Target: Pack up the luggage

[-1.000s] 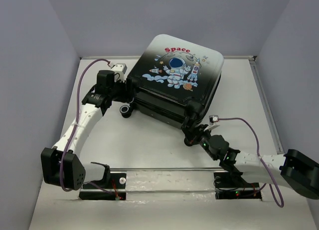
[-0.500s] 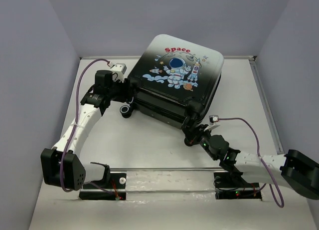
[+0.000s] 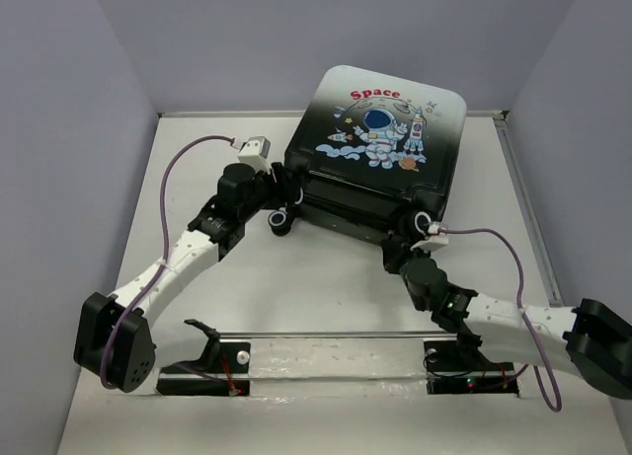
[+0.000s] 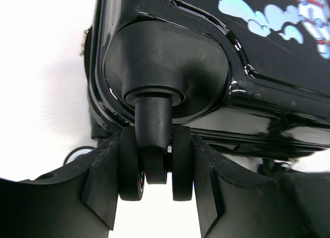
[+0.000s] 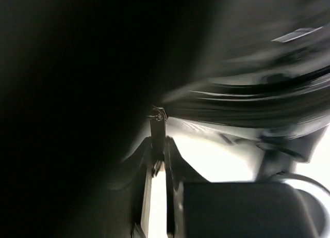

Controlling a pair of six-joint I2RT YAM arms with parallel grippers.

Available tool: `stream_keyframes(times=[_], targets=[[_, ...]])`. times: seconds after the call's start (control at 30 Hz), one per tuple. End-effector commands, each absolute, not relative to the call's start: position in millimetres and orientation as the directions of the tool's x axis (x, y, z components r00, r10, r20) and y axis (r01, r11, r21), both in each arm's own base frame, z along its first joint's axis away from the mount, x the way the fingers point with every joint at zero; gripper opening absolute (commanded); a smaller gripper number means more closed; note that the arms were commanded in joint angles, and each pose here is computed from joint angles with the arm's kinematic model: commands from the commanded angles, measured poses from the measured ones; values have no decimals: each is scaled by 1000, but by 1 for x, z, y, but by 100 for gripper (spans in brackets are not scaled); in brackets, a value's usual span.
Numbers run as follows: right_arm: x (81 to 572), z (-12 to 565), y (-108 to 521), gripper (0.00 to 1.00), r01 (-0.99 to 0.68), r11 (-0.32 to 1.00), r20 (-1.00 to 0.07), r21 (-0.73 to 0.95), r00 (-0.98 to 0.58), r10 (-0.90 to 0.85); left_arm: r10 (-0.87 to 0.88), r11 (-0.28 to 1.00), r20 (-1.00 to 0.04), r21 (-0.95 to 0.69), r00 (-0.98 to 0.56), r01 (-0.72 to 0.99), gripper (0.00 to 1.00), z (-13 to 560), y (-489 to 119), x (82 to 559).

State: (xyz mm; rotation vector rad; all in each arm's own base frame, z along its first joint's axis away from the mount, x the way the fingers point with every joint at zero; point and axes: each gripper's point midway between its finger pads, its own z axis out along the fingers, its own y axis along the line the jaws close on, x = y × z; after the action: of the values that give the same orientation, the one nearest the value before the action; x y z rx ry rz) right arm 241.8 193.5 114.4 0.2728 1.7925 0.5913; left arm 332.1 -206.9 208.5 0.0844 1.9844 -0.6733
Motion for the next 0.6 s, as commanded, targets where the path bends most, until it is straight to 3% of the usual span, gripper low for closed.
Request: stream_keyframes(times=[0.0, 0.3, 0.57], targets=[[242, 169, 275, 7, -365, 744, -825, 560, -325, 462, -163, 281, -732, -677, -662, 680, 6, 276, -335, 213], [252, 155, 370, 7, -490, 740, -874, 461, -396, 282, -220, 230, -757, -653, -615, 722, 6, 307, -331, 199], [215, 158, 455, 7, -691, 436, -815, 576, -525, 245, -283, 181, -756, -647, -591, 741, 6, 328, -309, 176]])
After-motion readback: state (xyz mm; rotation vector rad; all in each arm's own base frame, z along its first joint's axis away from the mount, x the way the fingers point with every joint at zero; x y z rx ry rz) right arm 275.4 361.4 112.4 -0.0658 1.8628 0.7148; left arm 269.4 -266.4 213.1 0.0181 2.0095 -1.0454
